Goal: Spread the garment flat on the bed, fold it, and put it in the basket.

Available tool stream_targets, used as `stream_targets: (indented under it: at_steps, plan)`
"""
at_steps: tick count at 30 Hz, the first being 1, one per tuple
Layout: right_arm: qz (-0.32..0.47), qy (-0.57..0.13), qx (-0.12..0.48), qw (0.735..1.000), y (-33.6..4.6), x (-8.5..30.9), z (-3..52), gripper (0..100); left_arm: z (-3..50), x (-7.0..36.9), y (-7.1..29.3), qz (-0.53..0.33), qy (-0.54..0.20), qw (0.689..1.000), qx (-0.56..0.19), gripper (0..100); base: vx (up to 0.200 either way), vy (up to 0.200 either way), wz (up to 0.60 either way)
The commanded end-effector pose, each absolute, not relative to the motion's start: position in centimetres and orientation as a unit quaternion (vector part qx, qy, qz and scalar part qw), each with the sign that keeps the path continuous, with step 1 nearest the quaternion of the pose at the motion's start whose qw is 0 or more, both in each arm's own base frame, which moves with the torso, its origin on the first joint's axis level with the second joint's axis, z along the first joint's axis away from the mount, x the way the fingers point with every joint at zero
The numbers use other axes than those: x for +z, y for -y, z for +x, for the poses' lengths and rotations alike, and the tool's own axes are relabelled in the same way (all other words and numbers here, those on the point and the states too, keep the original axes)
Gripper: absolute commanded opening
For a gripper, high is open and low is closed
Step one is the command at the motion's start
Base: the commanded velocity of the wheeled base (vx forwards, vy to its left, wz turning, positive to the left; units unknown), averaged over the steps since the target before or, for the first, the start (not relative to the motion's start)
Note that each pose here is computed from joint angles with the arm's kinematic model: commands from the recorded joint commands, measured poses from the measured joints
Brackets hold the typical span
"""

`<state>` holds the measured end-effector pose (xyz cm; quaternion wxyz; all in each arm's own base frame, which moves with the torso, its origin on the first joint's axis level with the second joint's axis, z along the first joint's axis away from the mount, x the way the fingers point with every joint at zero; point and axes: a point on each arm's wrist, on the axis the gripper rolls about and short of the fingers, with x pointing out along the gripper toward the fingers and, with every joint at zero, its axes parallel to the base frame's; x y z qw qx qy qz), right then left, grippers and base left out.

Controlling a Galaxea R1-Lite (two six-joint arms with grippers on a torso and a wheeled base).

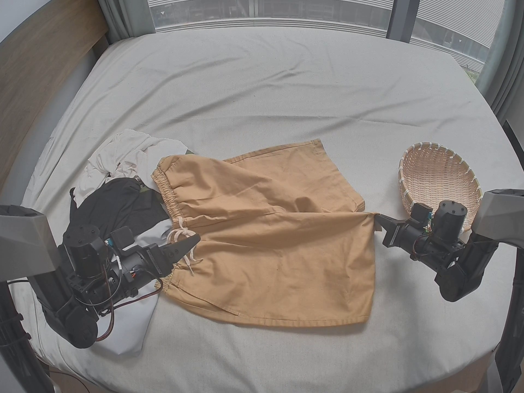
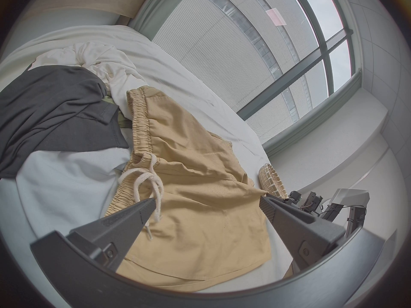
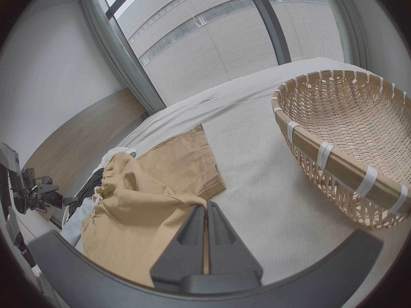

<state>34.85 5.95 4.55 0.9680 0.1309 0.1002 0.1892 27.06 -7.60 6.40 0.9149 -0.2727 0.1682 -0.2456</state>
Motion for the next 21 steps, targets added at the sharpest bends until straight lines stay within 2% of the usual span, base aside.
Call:
stream_targets:
  at_steps: [1,9,15,21]
  plan:
    - [0.132,-0.093,0.186,0.969,-6.1,4.5,35.0,100,26.7,5.6,6.8,-0.276,-0.186,0.916,-0.226,100,0.0,0.0,0.0]
    - [0.13,-0.061,0.198,0.97,-7.9,6.2,33.2,100,25.6,3.6,4.7,-0.284,-0.233,0.913,-0.179,100,0.0,0.0,0.0]
    - [0.128,-0.133,0.239,0.953,-10.3,5.1,28.4,100,24.8,2.0,3.7,-0.275,-0.265,0.911,-0.153,100,0.0,0.0,0.0]
    - [0.126,-0.156,0.239,0.95,-10.1,4.5,27.2,100,24.4,1.0,3.3,-0.267,-0.287,0.909,-0.144,100,0.0,0.0,0.0]
